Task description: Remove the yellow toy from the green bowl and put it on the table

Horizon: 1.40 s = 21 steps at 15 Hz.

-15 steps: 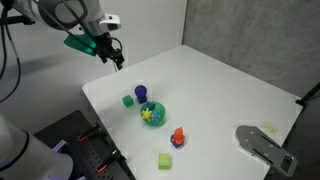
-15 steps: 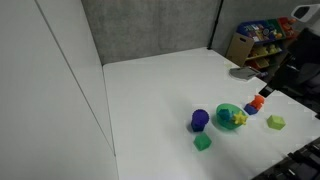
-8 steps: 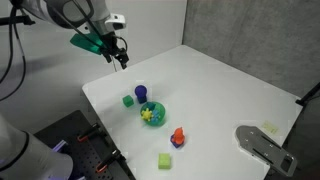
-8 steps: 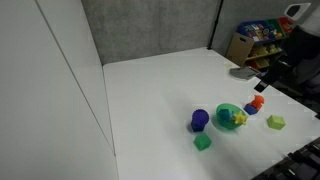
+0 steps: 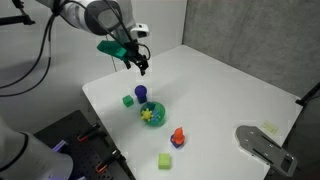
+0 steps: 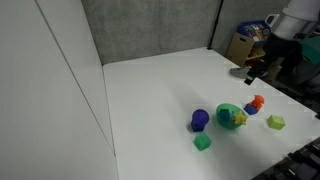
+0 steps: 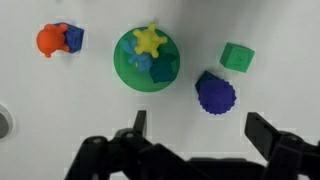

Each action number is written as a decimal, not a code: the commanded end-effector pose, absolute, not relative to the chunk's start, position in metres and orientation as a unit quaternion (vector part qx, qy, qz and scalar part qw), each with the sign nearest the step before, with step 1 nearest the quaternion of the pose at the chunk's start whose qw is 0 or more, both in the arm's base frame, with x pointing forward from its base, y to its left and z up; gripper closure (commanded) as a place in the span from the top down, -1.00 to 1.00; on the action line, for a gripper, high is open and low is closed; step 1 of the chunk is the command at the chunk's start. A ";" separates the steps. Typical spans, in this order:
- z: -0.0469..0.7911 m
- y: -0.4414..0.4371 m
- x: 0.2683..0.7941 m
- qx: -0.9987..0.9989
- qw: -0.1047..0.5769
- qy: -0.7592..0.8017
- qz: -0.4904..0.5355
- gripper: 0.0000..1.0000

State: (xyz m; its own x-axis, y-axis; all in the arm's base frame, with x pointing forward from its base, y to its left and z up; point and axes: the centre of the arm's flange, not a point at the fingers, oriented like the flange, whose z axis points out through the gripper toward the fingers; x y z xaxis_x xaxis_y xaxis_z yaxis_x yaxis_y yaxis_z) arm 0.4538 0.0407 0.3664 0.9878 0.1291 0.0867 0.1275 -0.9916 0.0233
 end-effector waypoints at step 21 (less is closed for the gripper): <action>0.152 -0.037 0.474 0.996 -0.003 0.041 -0.084 1.00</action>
